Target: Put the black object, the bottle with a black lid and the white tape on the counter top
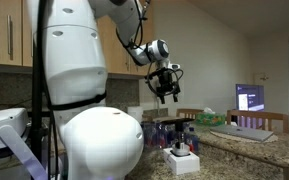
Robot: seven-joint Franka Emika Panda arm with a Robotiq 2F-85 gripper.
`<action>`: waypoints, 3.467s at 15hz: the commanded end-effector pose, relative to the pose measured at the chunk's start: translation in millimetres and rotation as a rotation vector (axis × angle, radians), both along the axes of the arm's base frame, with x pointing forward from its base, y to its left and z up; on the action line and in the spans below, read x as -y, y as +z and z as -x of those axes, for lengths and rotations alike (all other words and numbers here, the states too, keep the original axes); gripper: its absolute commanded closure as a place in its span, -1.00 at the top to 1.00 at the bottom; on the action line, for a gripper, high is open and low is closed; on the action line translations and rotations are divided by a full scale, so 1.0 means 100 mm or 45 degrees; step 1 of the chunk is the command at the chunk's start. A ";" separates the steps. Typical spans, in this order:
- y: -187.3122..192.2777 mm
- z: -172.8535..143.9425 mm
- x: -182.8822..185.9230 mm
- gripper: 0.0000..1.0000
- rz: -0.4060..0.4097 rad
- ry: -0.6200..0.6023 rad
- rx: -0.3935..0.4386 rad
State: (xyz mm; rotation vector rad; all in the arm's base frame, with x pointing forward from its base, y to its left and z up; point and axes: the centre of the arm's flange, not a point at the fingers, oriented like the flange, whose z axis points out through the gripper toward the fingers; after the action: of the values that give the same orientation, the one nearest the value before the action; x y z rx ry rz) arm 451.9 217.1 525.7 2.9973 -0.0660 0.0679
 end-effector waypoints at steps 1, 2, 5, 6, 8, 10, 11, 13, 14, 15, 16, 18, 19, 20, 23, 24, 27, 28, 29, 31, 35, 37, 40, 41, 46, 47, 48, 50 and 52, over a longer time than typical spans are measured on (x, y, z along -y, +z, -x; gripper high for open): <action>-0.18 -0.67 -0.34 1.00 -0.091 -0.209 -0.106; -0.26 -0.74 -0.37 1.00 -0.092 -0.280 -0.110; -0.43 -0.86 -0.39 1.00 -0.086 -0.488 -0.130; -0.45 -0.86 -0.38 1.00 -0.084 -0.556 -0.134; -0.47 -0.88 -0.38 1.00 -0.074 -0.663 -0.134; -0.47 -0.89 -0.33 1.00 -0.057 -0.736 -0.140; -0.48 -0.90 -0.29 1.00 -0.047 -0.770 -0.142; -0.47 -0.94 -0.22 1.00 -0.034 -0.785 -0.127; -0.47 -0.96 -0.19 1.00 -0.027 -0.791 -0.117; -0.48 -0.99 -0.16 1.00 -0.029 -0.767 -0.112; -0.50 -1.01 -0.12 1.00 -0.028 -0.729 -0.098; -0.55 -1.04 -0.09 1.00 -0.023 -0.652 -0.069; -0.58 -1.04 -0.07 1.00 -0.030 -0.604 -0.055; -0.60 -1.06 -0.06 1.00 -0.033 -0.577 -0.046; -0.63 -1.10 0.03 1.00 -0.090 -0.456 -0.022; -0.63 -1.11 0.07 1.00 -0.104 -0.435 -0.012; -0.62 -1.15 0.24 1.00 -0.100 -0.417 0.009; -0.62 -1.16 0.28 1.00 -0.100 -0.411 0.008; -0.64 -1.17 0.31 1.00 -0.098 -0.401 0.007; -0.68 -1.21 0.33 1.00 -0.104 -0.377 -0.004; -0.83 -1.30 0.26 1.00 -0.155 -0.266 -0.031; -0.92 -1.33 0.25 1.00 -0.188 -0.226 -0.042; -1.04 -1.35 0.26 1.00 -0.222 -0.210 -0.067; -1.07 -1.34 0.27 1.00 -0.229 -0.214 -0.079; -1.17 -1.42 0.20 1.00 -0.243 -0.221 -0.112; -1.18 -1.43 0.17 0.50 -0.241 -0.223 -0.118; -1.20 -1.44 0.16 0.46 -0.237 -0.221 -0.123; -1.22 -1.46 0.13 0.17 -0.231 -0.223 -0.132; -1.21 -1.47 0.12 -0.09 -0.227 -0.227 -0.135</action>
State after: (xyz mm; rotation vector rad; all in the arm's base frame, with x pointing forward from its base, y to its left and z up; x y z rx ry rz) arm 593.9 202.8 403.2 3.1301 -0.3629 -0.1106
